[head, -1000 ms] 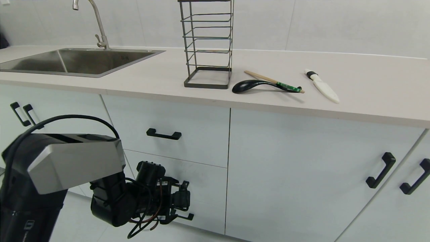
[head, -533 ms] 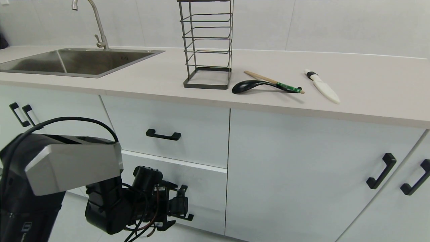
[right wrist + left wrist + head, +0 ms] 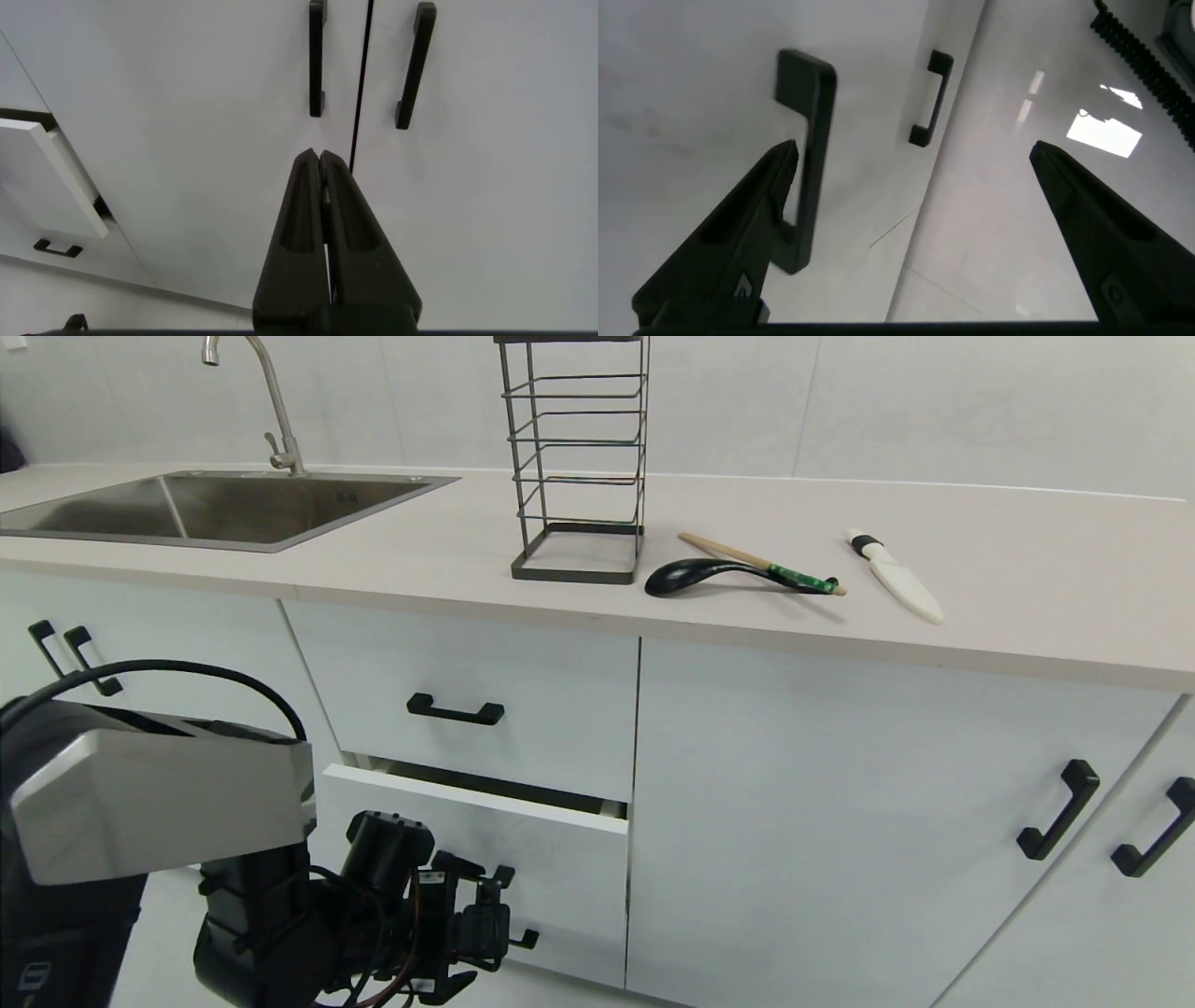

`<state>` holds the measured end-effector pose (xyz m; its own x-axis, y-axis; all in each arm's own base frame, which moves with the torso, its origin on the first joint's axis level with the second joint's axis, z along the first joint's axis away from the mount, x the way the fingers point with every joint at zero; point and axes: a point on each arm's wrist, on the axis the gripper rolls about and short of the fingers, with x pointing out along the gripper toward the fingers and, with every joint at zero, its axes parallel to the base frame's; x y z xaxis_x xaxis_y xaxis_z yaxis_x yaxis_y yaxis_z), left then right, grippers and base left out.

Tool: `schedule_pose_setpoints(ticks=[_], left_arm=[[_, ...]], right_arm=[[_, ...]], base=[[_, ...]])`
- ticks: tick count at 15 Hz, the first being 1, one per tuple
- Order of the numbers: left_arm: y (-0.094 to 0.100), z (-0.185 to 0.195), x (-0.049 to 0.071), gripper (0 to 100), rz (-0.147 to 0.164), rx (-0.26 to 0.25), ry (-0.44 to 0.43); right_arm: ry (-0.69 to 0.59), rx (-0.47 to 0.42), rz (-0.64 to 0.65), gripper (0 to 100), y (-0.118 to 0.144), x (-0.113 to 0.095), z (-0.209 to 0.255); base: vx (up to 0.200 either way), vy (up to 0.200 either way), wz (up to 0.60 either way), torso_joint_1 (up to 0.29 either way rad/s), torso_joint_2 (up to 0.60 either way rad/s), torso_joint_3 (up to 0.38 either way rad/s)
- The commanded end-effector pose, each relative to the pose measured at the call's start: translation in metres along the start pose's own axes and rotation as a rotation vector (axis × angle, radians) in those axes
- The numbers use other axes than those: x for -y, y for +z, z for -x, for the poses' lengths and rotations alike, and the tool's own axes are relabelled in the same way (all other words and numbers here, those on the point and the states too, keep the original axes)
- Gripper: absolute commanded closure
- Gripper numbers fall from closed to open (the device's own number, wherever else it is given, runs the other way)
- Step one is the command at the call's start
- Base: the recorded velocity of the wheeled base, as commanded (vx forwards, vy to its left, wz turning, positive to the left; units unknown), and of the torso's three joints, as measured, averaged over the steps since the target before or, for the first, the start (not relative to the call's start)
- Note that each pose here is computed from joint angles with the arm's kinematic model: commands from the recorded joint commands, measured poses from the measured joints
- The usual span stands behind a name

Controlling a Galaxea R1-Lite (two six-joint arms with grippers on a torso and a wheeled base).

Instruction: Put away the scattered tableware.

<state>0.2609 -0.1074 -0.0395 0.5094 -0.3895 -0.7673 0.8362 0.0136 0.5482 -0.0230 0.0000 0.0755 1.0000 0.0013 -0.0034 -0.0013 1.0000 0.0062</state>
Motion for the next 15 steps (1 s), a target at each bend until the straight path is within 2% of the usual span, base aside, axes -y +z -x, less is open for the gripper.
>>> schedule_pose_setpoints(ticks=[1, 3, 5, 6, 7, 9, 11, 13, 15], left_arm=[[0.017, 0.037, -0.006, 0, -0.02, 0.046, 0.075], [0.03, 0.068, -0.006, 0, -0.009, 0.093, 0.136], [0.052, 0.108, 0.008, 0, 0.016, 0.184, 0.164], [0.057, 0.114, 0.009, 0, 0.024, 0.203, 0.174], [0.063, 0.124, 0.001, 0, 0.042, 0.23, 0.21], [0.065, 0.121, -0.017, 0, 0.058, 0.223, 0.238], [0.069, 0.105, -0.033, 0, 0.06, 0.212, 0.224], [0.068, 0.081, -0.042, 0, 0.072, 0.191, 0.196], [0.059, 0.055, -0.039, 0, 0.092, 0.154, 0.147]], right_arm=[[0.0, -0.003, 0.0, 100, 0.0, 0.0, 0.0], [0.0, -0.003, 0.0, 100, 0.0, 0.0, 0.0], [0.0, -0.003, 0.0, 100, 0.0, 0.0, 0.0], [0.0, -0.001, 0.0, 100, 0.0, 0.0, 0.0], [0.0, -0.003, 0.0, 100, 0.0, 0.0, 0.0], [0.0, -0.001, 0.0, 100, 0.0, 0.0, 0.0], [0.0, -0.001, 0.0, 100, 0.0, 0.0, 0.0], [0.0, -0.001, 0.0, 100, 0.0, 0.0, 0.0], [0.0, -0.003, 0.0, 100, 0.0, 0.0, 0.0]], base=[[0.0, 0.0, 0.0, 0.0, 0.0, 0.0], [0.0, 0.0, 0.0, 0.0, 0.0, 0.0], [0.0, 0.0, 0.0, 0.0, 0.0, 0.0], [0.0, 0.0, 0.0, 0.0, 0.0, 0.0], [0.0, 0.0, 0.0, 0.0, 0.0, 0.0], [0.0, 0.0, 0.0, 0.0, 0.0, 0.0], [0.0, 0.0, 0.0, 0.0, 0.0, 0.0], [0.0, 0.0, 0.0, 0.0, 0.0, 0.0], [0.0, 0.0, 0.0, 0.0, 0.0, 0.0]])
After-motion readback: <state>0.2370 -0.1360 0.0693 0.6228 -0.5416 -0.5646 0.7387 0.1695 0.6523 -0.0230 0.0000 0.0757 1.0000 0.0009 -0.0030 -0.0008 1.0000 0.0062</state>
